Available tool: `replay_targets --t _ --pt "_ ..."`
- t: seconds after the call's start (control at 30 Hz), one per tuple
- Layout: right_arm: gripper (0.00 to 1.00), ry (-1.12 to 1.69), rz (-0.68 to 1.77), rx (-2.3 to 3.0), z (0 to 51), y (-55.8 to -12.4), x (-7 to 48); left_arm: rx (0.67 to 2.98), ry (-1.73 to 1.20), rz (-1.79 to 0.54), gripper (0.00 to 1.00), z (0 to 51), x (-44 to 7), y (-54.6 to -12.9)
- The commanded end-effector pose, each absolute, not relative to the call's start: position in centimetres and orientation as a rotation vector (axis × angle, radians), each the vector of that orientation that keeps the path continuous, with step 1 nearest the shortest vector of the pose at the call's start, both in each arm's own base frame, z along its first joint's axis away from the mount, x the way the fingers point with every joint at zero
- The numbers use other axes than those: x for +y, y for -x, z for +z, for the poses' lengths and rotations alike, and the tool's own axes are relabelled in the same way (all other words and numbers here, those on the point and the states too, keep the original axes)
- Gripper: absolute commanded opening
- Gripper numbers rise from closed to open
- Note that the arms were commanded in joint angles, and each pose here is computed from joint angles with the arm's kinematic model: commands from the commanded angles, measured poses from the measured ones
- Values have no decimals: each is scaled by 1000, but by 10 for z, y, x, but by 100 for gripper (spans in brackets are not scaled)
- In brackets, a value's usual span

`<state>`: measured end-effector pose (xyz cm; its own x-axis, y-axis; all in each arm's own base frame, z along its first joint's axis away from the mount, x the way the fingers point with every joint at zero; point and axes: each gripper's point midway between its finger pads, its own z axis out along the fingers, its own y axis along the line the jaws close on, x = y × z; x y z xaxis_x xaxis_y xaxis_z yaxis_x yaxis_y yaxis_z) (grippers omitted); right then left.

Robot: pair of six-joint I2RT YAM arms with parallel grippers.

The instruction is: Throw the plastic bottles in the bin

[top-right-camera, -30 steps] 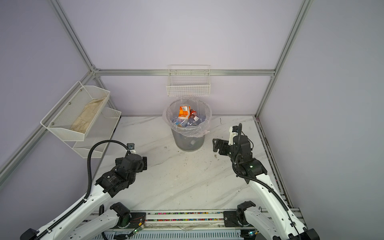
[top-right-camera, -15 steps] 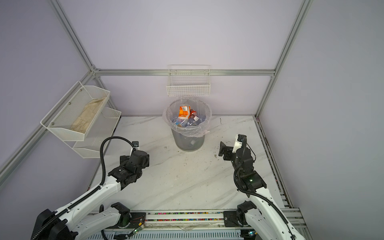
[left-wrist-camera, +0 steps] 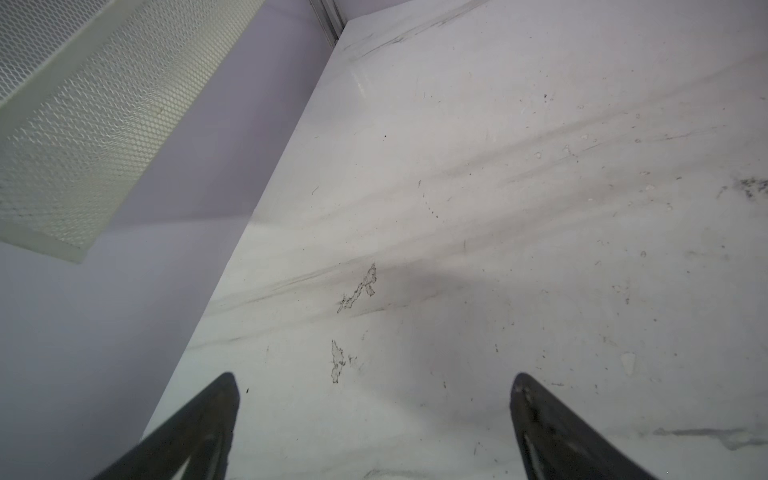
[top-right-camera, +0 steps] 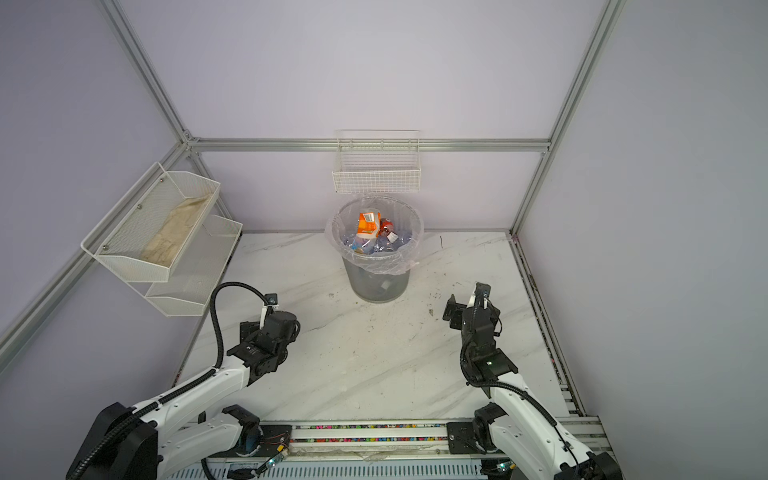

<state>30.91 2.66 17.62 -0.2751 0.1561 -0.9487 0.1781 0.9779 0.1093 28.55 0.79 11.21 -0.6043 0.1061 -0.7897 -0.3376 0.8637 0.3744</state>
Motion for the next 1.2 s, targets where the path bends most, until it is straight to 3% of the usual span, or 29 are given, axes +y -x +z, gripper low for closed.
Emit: replay_targets --t 0.0,1.17 --pt "97 -271 -42 1752 193 -309 19 2086 229 638 100 113 14 -286" --pt "97 -379 -142 1688 178 -313 0 2031 306 637 100 123 23 -276"
